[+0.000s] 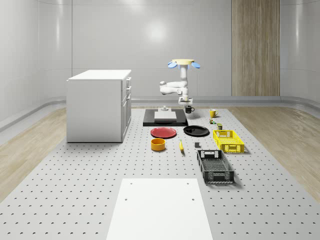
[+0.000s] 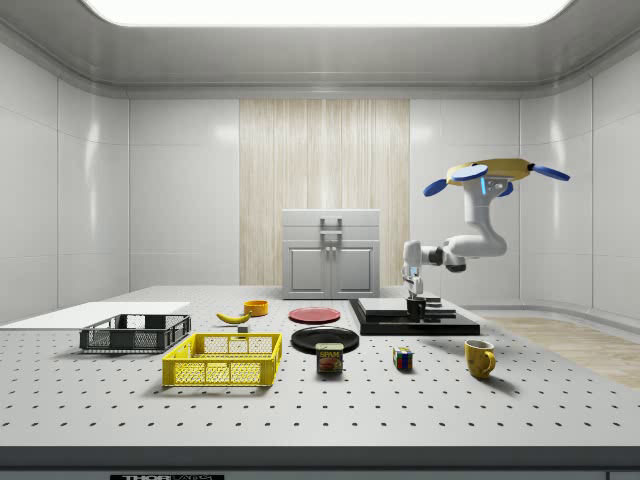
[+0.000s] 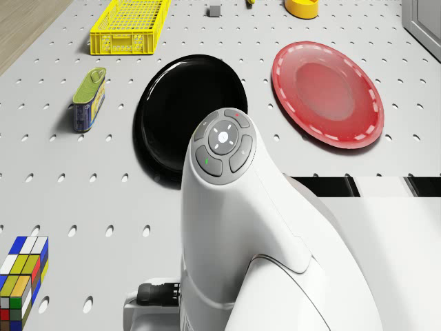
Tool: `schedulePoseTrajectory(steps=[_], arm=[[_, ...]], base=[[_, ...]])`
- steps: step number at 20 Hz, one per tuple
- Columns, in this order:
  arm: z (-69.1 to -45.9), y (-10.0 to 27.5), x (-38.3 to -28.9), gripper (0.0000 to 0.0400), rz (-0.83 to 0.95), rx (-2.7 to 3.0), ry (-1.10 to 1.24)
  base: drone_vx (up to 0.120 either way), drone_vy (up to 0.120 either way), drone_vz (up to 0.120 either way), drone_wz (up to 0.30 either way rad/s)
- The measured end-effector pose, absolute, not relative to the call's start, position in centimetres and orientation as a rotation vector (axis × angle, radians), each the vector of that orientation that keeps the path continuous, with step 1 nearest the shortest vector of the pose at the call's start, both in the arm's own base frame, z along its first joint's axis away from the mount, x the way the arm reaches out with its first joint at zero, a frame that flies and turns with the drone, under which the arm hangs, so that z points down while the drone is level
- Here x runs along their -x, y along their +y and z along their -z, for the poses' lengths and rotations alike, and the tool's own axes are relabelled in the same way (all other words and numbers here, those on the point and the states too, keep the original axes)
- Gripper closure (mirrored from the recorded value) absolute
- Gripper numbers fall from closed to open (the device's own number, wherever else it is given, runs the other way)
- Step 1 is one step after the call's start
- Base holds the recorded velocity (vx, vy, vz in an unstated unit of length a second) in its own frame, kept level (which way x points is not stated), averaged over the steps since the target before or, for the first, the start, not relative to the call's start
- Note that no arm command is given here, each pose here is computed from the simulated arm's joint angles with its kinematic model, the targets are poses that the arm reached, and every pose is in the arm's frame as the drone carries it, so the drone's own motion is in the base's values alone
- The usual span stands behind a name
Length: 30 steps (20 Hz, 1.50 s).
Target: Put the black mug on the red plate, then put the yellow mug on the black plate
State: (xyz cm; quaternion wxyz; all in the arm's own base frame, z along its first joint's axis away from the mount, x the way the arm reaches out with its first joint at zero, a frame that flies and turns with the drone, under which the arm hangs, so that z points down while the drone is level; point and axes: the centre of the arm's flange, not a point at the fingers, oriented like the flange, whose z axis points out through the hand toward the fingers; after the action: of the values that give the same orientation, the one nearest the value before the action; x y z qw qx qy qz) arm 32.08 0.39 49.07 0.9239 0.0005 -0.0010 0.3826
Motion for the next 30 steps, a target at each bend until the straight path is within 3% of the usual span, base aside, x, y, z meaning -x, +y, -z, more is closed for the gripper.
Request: schedulePoseTrajectory(steps=[30], arm=[[-49.07,0.4,-32.08,0.029,-0.785,-0.001,-0.002]], base=[[0.12,-0.12,0.0,0.0]])
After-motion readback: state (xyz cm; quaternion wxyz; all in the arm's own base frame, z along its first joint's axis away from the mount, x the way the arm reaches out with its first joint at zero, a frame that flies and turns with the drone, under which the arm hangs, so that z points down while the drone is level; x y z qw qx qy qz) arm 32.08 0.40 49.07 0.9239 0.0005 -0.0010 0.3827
